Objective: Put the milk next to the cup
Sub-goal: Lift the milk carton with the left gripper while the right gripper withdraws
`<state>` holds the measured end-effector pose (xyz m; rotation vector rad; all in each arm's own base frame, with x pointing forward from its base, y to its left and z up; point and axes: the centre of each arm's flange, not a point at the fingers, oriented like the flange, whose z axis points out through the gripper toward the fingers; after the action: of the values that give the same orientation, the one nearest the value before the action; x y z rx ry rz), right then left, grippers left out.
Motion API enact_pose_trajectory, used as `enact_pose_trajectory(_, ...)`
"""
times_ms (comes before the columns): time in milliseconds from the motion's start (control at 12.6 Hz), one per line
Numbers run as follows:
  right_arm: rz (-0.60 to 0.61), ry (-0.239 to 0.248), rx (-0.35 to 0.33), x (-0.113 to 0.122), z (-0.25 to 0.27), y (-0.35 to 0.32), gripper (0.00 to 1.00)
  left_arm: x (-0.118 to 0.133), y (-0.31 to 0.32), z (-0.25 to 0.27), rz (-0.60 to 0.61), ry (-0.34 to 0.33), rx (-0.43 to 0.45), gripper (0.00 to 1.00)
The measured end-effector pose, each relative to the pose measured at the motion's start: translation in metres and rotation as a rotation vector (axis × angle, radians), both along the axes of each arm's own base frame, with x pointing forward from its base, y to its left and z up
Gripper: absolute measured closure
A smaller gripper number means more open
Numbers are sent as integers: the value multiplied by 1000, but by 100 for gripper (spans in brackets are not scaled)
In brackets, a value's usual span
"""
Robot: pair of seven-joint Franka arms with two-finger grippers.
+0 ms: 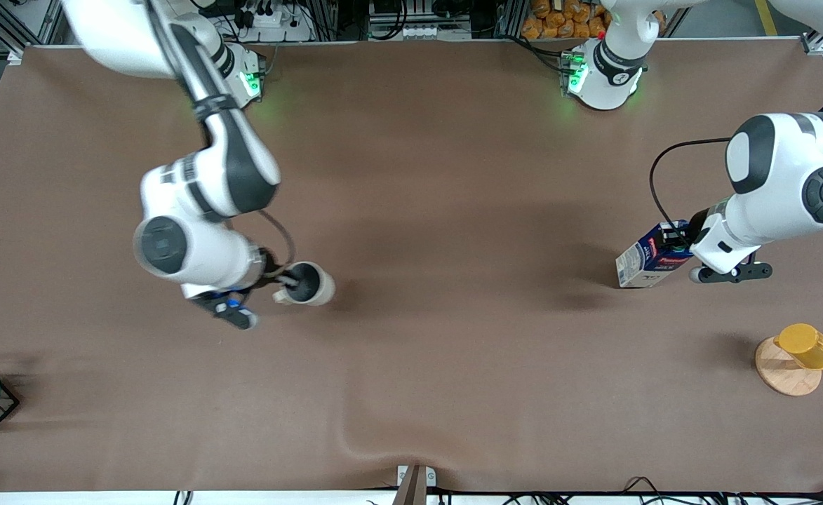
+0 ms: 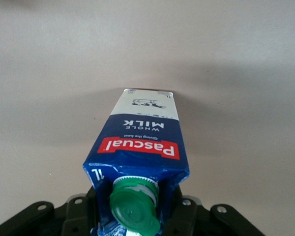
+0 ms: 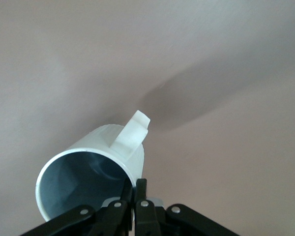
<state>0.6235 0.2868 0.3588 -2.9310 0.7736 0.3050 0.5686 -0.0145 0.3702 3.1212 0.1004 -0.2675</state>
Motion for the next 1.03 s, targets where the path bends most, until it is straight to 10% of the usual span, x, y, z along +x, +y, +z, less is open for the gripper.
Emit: enact_pose_trajectory(1034, -223, -82, -8, -61, -83, 175, 97, 5, -99, 86, -141, -38, -19, 44)
